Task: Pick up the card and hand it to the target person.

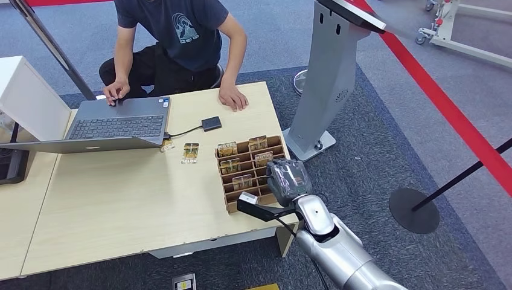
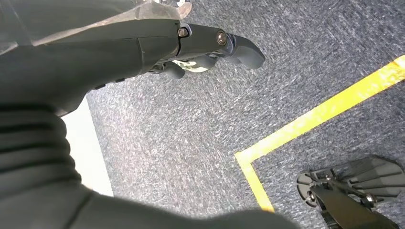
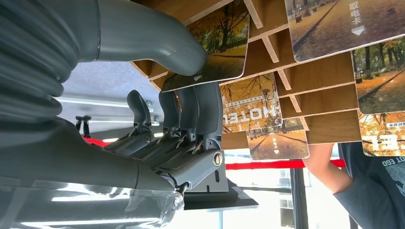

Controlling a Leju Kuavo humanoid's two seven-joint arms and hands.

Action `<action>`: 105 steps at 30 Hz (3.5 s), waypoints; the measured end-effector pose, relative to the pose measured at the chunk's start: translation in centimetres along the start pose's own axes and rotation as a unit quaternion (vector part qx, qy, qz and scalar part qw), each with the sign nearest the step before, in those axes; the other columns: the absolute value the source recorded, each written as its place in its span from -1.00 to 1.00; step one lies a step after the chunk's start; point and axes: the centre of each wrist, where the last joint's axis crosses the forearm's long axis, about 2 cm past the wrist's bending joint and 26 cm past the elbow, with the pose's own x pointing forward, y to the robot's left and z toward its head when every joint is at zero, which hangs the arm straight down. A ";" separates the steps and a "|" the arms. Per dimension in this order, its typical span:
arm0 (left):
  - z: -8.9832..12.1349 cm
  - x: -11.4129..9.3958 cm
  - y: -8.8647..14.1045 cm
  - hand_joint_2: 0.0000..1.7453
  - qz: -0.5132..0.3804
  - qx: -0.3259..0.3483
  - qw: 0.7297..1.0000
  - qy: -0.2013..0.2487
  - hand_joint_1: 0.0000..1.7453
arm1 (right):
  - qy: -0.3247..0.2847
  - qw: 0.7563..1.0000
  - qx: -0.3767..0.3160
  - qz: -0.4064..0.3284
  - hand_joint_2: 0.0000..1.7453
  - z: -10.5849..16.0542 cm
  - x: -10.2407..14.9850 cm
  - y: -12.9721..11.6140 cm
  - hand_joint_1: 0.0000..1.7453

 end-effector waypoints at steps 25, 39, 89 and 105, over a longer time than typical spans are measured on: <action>0.0 -0.7 -0.3 1.00 0.023 -0.038 0.999 0.004 -1.00 | 0.002 0.989 -0.146 -0.002 1.00 -4.6 -1.1 -17.3 0.42; 0.0 1.4 0.2 1.00 0.002 -0.028 1.000 -0.008 -1.00 | -0.190 0.936 -0.199 -0.219 1.00 -7.7 1.7 -17.9 0.42; -0.1 0.3 0.5 -1.00 -0.005 -0.013 1.000 0.018 -1.00 | -0.061 0.941 -0.071 -0.325 1.00 -9.1 1.3 -9.2 -1.00; 0.0 -2.2 0.2 -1.00 0.003 -0.003 1.000 0.027 -1.00 | 0.087 0.906 0.014 -0.414 1.00 2.7 -8.0 -6.2 -1.00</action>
